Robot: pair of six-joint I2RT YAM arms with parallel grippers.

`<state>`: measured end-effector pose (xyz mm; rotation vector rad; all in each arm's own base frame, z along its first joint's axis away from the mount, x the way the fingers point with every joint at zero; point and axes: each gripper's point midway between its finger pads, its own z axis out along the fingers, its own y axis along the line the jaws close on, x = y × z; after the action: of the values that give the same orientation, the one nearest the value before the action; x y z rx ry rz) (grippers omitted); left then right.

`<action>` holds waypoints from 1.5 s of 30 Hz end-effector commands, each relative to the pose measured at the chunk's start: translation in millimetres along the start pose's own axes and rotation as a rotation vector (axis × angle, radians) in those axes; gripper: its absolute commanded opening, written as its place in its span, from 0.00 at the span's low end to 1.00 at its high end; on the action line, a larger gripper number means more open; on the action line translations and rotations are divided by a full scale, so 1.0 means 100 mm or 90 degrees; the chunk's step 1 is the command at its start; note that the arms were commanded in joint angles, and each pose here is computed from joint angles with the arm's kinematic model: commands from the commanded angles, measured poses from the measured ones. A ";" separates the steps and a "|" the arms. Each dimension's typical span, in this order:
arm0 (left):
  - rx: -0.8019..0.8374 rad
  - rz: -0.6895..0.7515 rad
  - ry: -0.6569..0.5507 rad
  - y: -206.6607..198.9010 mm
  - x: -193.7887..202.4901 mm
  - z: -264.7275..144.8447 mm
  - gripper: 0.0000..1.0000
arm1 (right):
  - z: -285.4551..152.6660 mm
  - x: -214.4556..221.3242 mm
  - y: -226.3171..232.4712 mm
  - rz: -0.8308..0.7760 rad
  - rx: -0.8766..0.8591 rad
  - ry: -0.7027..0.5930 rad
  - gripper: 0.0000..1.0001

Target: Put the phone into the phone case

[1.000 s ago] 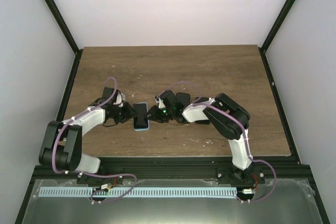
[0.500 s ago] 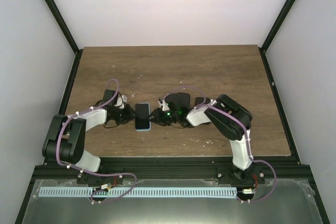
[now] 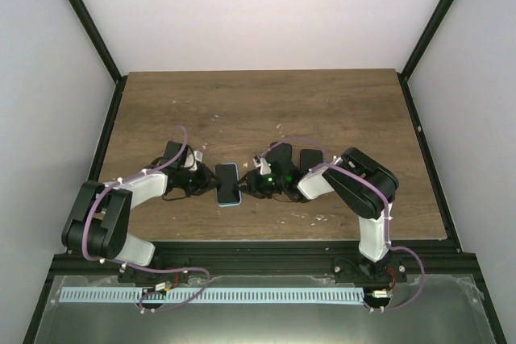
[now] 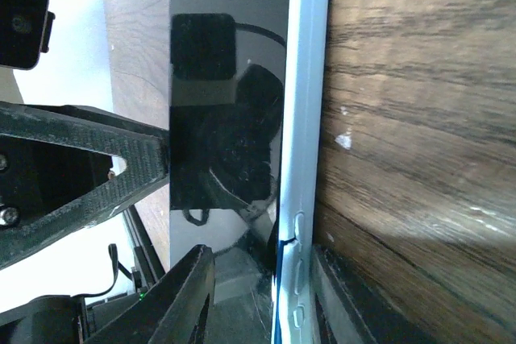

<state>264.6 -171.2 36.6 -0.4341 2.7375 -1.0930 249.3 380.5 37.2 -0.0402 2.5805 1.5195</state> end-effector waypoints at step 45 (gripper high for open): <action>0.024 0.031 -0.019 0.04 -0.09 0.02 0.11 | 0.28 -0.10 0.10 -0.061 0.055 -0.008 0.23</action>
<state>263.2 -159.2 29.8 -0.3904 2.7297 -1.0716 263.7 390.1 32.6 -0.0735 2.5971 1.3442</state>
